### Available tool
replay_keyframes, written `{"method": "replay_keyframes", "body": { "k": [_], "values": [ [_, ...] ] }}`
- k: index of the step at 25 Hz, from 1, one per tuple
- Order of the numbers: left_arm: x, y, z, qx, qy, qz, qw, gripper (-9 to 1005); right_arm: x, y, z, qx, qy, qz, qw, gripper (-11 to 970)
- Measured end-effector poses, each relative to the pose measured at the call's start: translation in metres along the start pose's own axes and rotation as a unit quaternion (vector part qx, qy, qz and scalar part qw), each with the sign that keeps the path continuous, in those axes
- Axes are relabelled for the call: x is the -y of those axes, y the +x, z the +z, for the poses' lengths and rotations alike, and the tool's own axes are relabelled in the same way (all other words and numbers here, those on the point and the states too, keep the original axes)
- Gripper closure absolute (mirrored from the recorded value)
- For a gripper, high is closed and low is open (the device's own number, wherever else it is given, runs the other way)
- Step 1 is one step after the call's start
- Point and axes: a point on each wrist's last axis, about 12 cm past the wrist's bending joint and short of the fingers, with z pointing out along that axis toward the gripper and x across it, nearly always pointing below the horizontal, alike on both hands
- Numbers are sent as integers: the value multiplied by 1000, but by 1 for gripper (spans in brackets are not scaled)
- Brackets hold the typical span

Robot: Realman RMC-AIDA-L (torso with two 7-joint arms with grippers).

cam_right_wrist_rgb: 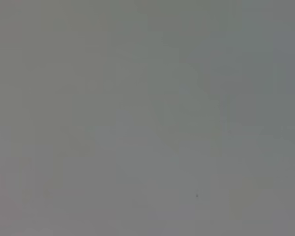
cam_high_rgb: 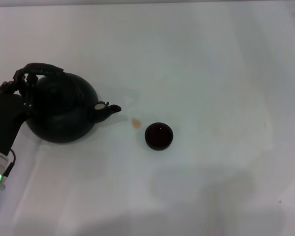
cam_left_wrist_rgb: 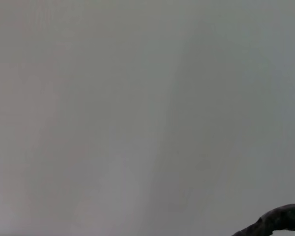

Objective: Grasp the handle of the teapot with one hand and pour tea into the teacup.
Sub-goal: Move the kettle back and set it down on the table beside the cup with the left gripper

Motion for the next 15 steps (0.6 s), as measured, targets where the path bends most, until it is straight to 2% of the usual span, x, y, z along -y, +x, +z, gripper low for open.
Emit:
{"method": "replay_keyframes", "body": {
  "k": [5,11,15],
  "values": [
    [4,0,2,-3,20,3,1000,748,1,0,-1,-1,2,0,1000,148],
    [9,0,4,-7,46,6,999,715,2,0,-2,0,3,0,1000,148],
    [8,0,4,-6,44,4,999,553,3,-1,-1,1,4,-1,1000,148]
  ]
}}
